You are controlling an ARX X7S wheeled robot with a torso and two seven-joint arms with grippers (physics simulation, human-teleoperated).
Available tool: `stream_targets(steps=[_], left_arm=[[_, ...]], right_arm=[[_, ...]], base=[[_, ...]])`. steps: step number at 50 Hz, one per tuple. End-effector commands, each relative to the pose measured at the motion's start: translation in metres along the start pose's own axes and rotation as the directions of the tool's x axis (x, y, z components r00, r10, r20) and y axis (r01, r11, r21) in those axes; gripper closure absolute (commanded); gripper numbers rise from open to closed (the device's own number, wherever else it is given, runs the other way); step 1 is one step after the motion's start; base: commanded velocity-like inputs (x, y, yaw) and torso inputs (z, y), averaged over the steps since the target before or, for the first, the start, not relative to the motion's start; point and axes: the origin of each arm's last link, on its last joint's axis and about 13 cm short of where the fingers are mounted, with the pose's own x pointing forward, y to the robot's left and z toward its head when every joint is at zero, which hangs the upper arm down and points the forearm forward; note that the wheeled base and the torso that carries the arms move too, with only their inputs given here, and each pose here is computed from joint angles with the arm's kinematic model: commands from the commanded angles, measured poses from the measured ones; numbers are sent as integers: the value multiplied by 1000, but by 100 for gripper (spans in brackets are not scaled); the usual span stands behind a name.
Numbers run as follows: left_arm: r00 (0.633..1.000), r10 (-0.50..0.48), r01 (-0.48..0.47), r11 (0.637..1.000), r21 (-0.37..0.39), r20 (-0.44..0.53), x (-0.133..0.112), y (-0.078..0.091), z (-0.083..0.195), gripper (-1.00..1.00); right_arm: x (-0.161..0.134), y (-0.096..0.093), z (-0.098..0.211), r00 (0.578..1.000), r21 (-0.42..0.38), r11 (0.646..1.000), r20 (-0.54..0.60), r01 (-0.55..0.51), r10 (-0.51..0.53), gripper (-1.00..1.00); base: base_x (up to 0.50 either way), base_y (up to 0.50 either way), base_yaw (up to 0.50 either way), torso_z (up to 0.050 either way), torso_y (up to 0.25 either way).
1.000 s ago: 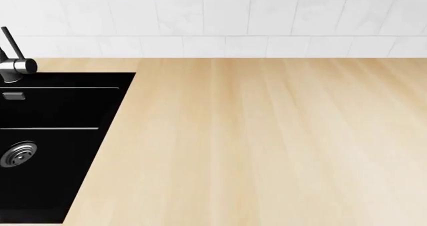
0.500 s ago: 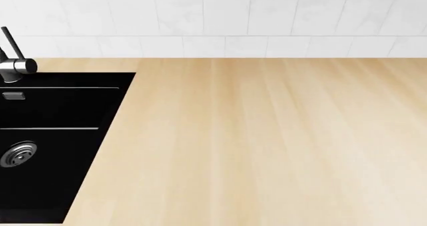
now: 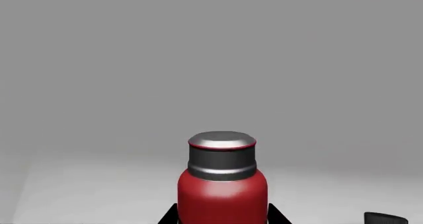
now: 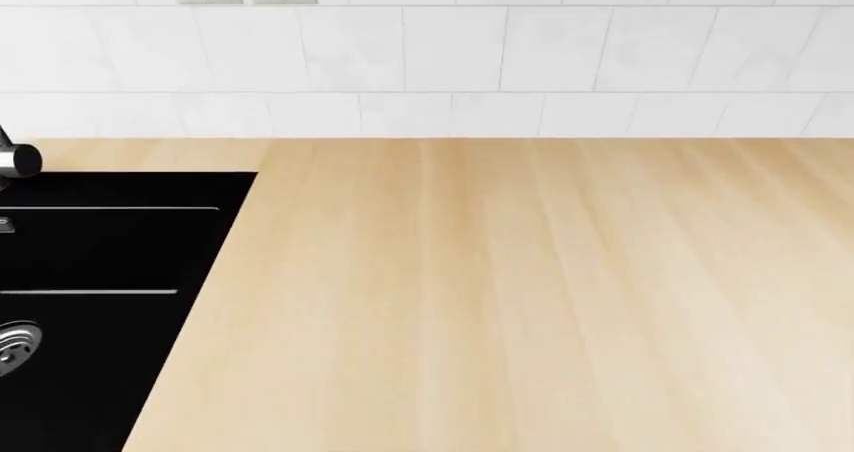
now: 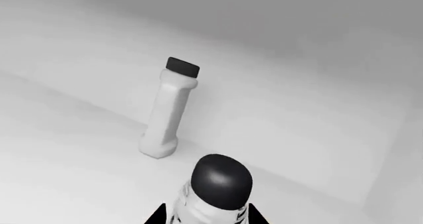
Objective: Pick and place the shaker into the drawer. Then close the cabinet.
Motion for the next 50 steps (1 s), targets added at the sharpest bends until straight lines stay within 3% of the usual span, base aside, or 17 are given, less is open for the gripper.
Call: stream_targets(steps=[1, 8, 15, 20, 50], left_arm=[[1000, 1, -1, 1000, 0, -6, 2, 0, -3, 100], [1000, -3, 3, 1000, -1, -13, 2, 0, -5, 100], [1000, -10, 10, 1000, -10, -12, 0, -1, -2, 100], [1000, -9, 9, 1000, -15, -8, -1, 0, 1, 100], [998, -28, 27, 1000, -13, -48, 5, -4, -15, 100]], right_arm=[[1, -2, 1, 1000, -36, 999, 5, 11, -11, 100], [-8, -4, 15, 990, -88, 995, 134, 48, -36, 100], [-32, 7, 44, 946, -205, 975, 325, 91, -20, 100], [-45, 14, 55, 919, -240, 963, 393, 124, -21, 100], [-32, 13, 48, 948, -245, 963, 315, 114, -32, 100]], base=[[0, 0, 0, 0, 0], [0, 0, 0, 0, 1], [0, 0, 0, 0, 0], [0, 0, 0, 0, 0], [-475, 0, 0, 0, 0]])
